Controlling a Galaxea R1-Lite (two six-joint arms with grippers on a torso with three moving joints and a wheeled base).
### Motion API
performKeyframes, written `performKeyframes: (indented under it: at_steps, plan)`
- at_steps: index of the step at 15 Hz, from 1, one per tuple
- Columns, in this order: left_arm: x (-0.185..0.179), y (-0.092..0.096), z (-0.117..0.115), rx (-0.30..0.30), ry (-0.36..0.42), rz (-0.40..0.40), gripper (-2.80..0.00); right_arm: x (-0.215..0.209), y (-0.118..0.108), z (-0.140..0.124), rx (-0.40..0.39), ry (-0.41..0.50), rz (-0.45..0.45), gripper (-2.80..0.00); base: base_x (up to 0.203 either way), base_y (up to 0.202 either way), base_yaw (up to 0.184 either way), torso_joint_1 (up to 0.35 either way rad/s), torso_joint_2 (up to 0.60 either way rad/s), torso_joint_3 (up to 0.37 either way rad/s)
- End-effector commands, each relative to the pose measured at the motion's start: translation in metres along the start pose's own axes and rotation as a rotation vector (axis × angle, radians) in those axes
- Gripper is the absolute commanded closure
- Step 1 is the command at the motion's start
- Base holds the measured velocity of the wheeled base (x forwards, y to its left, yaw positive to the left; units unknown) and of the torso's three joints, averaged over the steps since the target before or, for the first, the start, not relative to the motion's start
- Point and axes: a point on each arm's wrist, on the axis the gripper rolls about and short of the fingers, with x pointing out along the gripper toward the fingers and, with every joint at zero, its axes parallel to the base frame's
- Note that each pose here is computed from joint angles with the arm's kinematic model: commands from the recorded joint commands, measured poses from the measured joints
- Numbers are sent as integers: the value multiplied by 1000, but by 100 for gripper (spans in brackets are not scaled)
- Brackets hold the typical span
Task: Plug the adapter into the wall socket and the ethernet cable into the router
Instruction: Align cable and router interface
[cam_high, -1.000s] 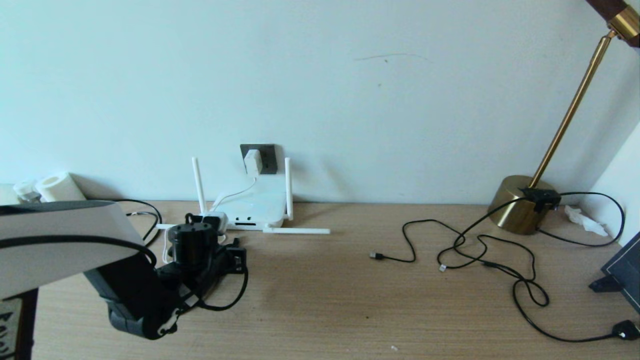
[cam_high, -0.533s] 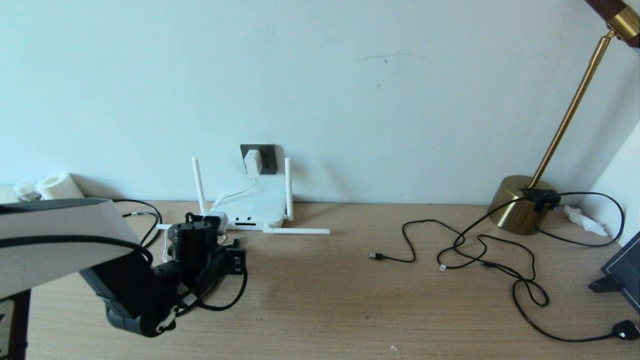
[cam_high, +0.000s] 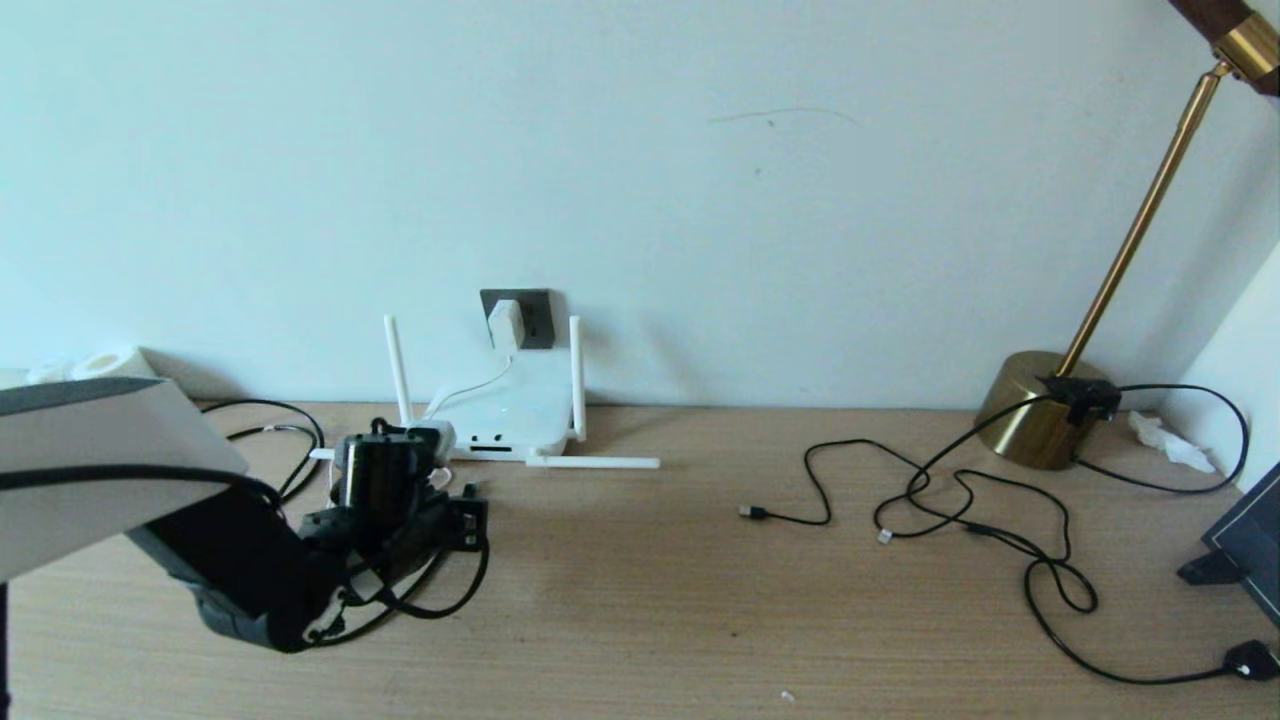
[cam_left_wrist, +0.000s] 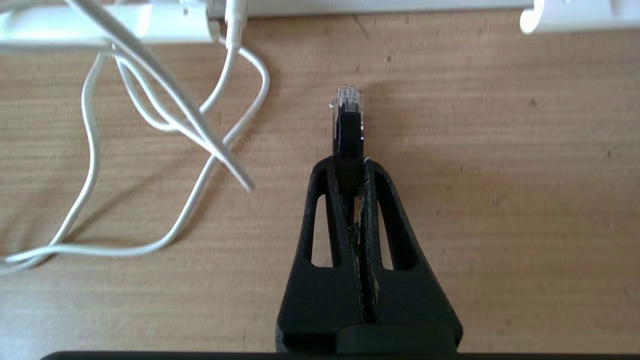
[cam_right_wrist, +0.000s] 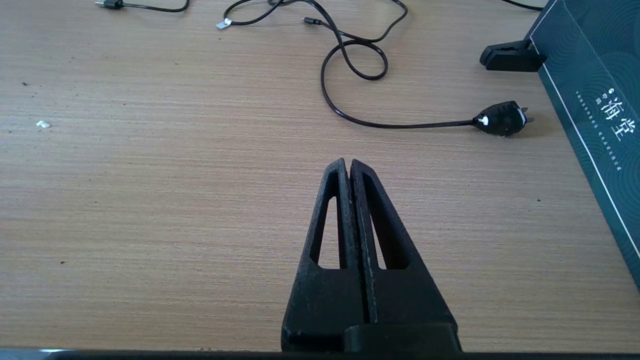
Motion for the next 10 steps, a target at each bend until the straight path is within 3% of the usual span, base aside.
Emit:
performKeyframes:
  at_steps: [1, 10]
  plan:
    - [-4, 1, 5, -2, -6, 2, 0, 0, 0, 0, -2, 3, 0, 0, 0, 0, 0, 0, 0, 0]
    - [-22, 4, 8, 16, 151, -31, 0, 0, 0, 0, -2, 3, 0, 0, 0, 0, 0, 0, 0, 0]
